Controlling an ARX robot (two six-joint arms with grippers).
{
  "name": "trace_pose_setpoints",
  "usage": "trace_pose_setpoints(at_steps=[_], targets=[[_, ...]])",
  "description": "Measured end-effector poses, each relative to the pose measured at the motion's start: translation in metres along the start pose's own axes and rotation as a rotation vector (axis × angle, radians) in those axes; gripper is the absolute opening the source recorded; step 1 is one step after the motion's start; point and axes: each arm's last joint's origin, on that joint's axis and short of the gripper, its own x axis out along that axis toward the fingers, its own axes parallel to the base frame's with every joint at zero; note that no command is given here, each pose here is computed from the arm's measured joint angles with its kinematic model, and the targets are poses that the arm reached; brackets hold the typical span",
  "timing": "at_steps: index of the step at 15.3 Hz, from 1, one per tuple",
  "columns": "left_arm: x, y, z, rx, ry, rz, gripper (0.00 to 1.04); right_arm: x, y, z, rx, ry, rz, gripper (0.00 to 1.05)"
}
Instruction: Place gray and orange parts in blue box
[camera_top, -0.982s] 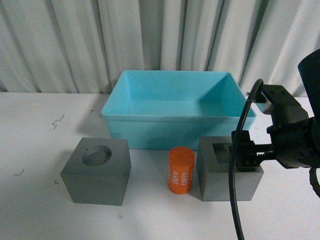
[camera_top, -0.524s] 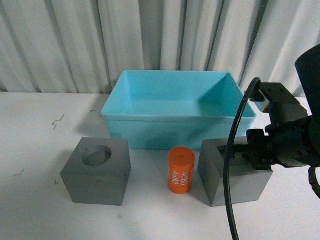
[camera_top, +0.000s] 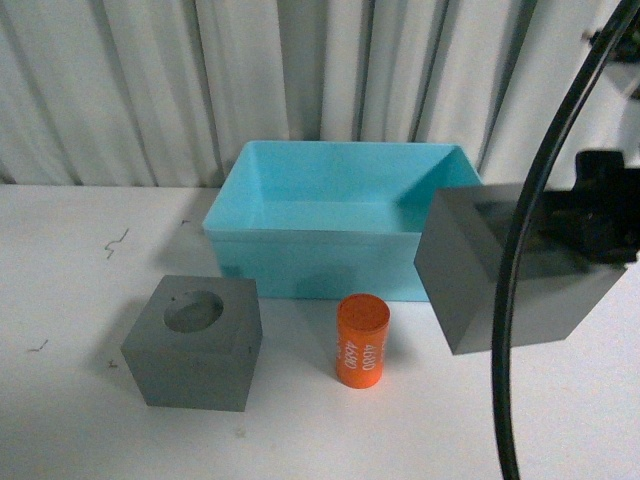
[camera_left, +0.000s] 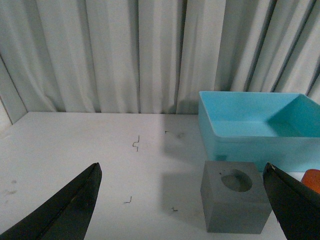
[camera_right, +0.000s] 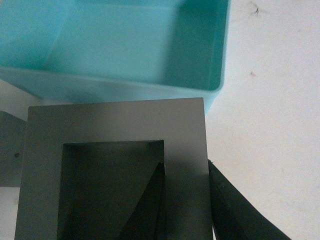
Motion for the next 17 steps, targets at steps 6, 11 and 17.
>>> trace_pose_setpoints(at_steps=[6,11,17], targets=[[0.0,0.0,0.0,0.0,0.0,0.0,0.98,-0.004,-0.056,0.106,-0.018,-0.213,-0.093,0.19],[0.0,0.0,0.0,0.0,0.0,0.0,0.98,0.065,-0.041,0.158,-0.074,-0.212,-0.011,0.19],[0.0,0.0,0.0,0.0,0.0,0.0,0.98,0.13,-0.031,0.136,0.057,-0.197,-0.025,0.19]])
